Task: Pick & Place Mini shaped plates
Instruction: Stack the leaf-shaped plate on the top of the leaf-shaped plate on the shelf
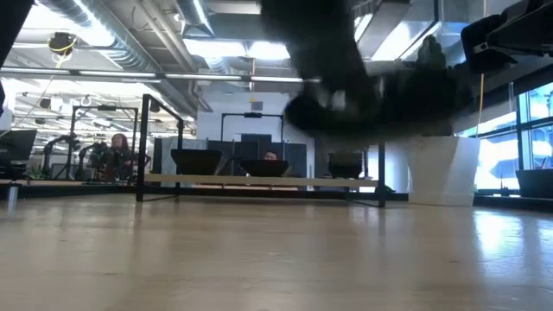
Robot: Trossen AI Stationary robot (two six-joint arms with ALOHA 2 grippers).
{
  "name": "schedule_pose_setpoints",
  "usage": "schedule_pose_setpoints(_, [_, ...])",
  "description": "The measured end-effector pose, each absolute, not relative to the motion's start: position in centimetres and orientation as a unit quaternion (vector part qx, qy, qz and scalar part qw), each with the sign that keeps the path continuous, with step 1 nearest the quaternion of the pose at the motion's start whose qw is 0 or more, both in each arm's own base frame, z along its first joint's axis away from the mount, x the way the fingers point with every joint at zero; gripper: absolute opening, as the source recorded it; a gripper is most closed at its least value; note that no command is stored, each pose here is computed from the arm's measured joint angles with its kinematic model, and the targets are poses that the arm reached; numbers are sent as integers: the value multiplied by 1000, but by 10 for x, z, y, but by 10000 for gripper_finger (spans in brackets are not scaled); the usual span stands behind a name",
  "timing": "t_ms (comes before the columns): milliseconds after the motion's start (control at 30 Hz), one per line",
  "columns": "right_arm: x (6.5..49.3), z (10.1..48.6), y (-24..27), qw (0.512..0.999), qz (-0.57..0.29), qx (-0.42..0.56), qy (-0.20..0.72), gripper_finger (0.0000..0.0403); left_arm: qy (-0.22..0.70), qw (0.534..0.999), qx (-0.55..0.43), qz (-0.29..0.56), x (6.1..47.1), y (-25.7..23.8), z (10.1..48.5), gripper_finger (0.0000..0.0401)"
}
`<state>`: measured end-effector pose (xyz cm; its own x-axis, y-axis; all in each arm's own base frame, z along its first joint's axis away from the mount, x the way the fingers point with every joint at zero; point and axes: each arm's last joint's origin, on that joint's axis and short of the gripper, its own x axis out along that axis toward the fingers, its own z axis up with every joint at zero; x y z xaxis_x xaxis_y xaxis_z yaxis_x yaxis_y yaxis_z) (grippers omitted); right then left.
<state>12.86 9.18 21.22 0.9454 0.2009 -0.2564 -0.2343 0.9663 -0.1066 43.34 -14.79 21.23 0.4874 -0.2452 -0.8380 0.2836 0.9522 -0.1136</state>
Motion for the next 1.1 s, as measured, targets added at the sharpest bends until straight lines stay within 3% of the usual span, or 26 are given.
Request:
schedule_pose_setpoints(200, [129, 212, 92, 984, 111, -72, 122, 24, 444, 893, 77, 3, 406, -97, 287, 2])
schedule_pose_setpoints(300, [129, 212, 92, 984, 111, -72, 123, 24, 422, 898, 41, 115, 393, -44, 319, 2])
schedule_pose_setpoints(400, [129, 212, 92, 983, 111, -72, 123, 24, 413, 895, -11, 171, 382, 10, 336, 2])
schedule_pose_setpoints(667, [128, 211, 92, 983, 111, -71, 126, 24, 432, 858, -123, 250, 363, 128, 321, 2])
schedule_pose_setpoints(1100, [128, 211, 92, 983, 111, -71, 127, 24, 447, 815, -180, 323, 353, 160, 278, 2])
